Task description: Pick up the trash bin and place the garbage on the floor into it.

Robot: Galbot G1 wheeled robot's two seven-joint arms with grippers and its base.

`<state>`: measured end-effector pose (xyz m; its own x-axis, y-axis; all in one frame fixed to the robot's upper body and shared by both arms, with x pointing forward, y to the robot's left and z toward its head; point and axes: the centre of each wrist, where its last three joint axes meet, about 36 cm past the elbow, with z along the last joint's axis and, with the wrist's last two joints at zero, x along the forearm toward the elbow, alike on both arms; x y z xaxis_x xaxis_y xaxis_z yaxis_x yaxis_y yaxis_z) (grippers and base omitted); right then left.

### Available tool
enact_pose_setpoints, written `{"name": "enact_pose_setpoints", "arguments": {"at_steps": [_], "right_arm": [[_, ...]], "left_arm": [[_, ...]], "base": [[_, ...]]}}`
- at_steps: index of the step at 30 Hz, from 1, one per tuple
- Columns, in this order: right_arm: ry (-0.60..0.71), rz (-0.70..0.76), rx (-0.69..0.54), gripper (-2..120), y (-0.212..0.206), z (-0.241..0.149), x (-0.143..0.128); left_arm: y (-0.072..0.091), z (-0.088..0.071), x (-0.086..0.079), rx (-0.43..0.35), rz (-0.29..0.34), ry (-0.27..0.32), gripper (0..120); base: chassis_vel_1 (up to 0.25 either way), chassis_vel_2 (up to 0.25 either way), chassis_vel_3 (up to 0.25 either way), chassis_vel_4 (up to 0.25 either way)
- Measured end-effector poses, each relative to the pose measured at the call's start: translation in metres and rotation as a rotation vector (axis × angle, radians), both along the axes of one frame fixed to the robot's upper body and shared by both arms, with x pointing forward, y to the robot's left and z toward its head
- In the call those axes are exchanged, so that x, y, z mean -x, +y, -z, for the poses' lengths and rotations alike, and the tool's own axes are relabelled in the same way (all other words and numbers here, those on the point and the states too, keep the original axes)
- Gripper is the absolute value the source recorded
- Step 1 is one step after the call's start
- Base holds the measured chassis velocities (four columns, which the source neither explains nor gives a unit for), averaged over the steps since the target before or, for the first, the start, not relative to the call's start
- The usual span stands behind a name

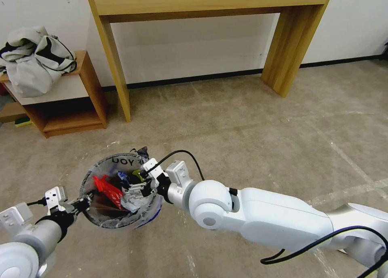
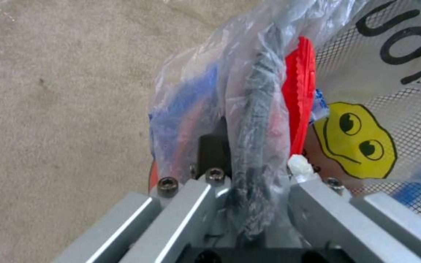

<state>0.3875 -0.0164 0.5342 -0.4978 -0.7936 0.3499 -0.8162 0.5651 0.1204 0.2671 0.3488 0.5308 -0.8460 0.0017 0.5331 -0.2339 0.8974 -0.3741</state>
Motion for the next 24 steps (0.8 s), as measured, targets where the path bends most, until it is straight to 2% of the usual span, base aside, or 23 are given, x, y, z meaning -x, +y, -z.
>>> {"name": "enact_pose_setpoints", "arguments": {"at_steps": [11,17,19,20,24], "right_arm": [[-0.01,-0.007,-0.099,82,-0.01,-0.027,0.006],[-0.045,0.043,-0.171,83,-0.032,-0.047,0.0],[-0.071,0.097,-0.241,86,-0.049,-0.06,-0.009],[-0.093,0.141,-0.281,92,-0.064,-0.063,-0.016],[-0.137,0.204,-0.328,98,-0.087,-0.065,-0.025]], "left_arm": [[0.003,0.002,-0.001,-0.002,-0.005,0.006,1],[0.005,0.003,-0.002,-0.006,-0.009,0.008,1],[0.006,0.004,-0.001,-0.012,-0.016,0.008,1],[0.006,0.005,-0.001,-0.012,-0.024,0.01,1],[0.007,0.007,0.001,-0.013,-0.033,0.009,1]], "base": [[0.0,0.0,0.0,0.0],[0.0,0.0,0.0,0.0],[0.0,0.0,0.0,0.0],[0.0,0.0,0.0,0.0],[0.0,0.0,0.0,0.0]]}}
